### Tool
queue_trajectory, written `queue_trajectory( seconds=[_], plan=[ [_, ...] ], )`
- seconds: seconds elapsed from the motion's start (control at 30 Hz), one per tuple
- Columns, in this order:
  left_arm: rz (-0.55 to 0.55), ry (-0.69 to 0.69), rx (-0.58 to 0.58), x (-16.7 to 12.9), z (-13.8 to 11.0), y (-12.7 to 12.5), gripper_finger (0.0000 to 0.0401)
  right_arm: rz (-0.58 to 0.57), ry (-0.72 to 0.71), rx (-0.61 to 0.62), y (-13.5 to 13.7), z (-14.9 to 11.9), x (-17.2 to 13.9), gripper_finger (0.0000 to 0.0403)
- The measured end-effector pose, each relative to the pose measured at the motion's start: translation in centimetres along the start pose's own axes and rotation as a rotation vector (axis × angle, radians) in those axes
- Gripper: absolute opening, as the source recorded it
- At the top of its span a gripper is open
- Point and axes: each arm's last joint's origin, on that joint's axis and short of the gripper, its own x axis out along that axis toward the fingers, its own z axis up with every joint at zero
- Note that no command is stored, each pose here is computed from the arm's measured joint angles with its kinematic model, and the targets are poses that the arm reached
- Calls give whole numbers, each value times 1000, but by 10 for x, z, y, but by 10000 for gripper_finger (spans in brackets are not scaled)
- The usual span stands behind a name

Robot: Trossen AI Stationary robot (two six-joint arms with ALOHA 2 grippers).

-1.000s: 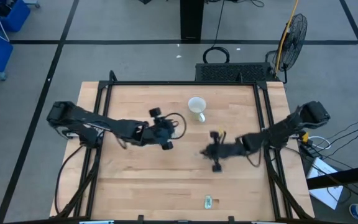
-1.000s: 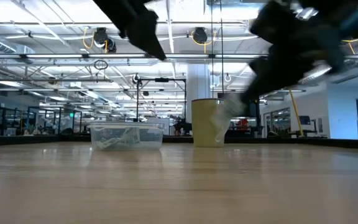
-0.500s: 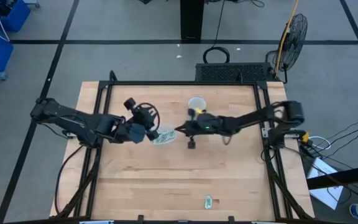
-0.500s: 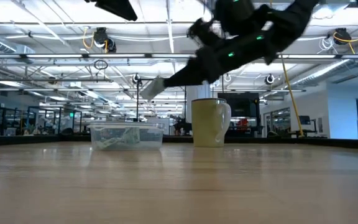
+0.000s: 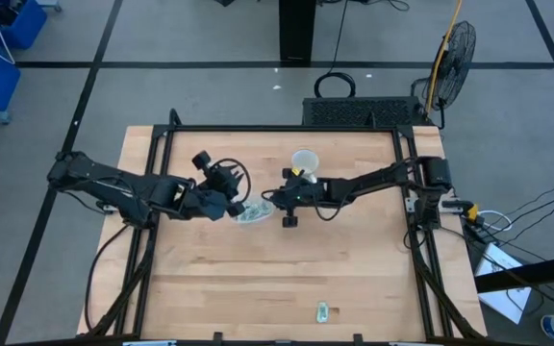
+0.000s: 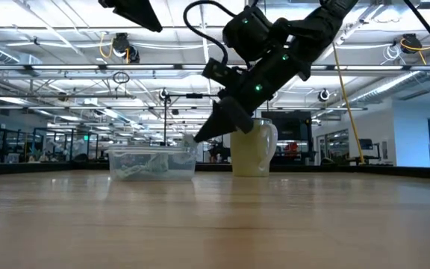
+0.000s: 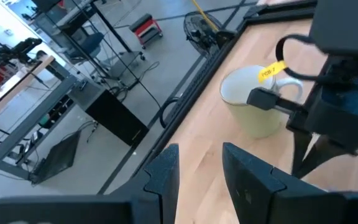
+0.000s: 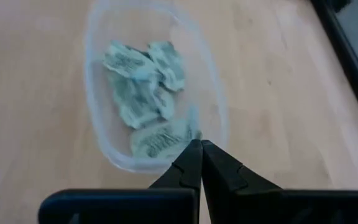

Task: Pick and place Stevia / Truvia into bins
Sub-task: Put the white stevia packet into the bin

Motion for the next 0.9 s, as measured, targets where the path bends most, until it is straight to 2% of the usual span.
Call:
queue_trajectory(
  seconds=[0.2, 0.3, 0.63, 0.8, 0.9],
  plan=[
    [-26, 25, -27, 0, -3, 0, 129, 0, -71, -4, 3, 8, -1, 2],
    [-40, 31, -29, 0, -3, -1, 129, 1, -79, -56, 7, 10, -2, 13],
    [-49, 34, -52, 0, -3, -1, 129, 29, -73, -118, 22, 12, -5, 100],
    [-49, 37, -102, 0, -3, -1, 129, 1, -68, -145, 31, 22, -22, 126],
    [-97, 55, -117, 0, -4, -2, 129, 5, -30, -185, 38, 28, -43, 129]
  ],
)
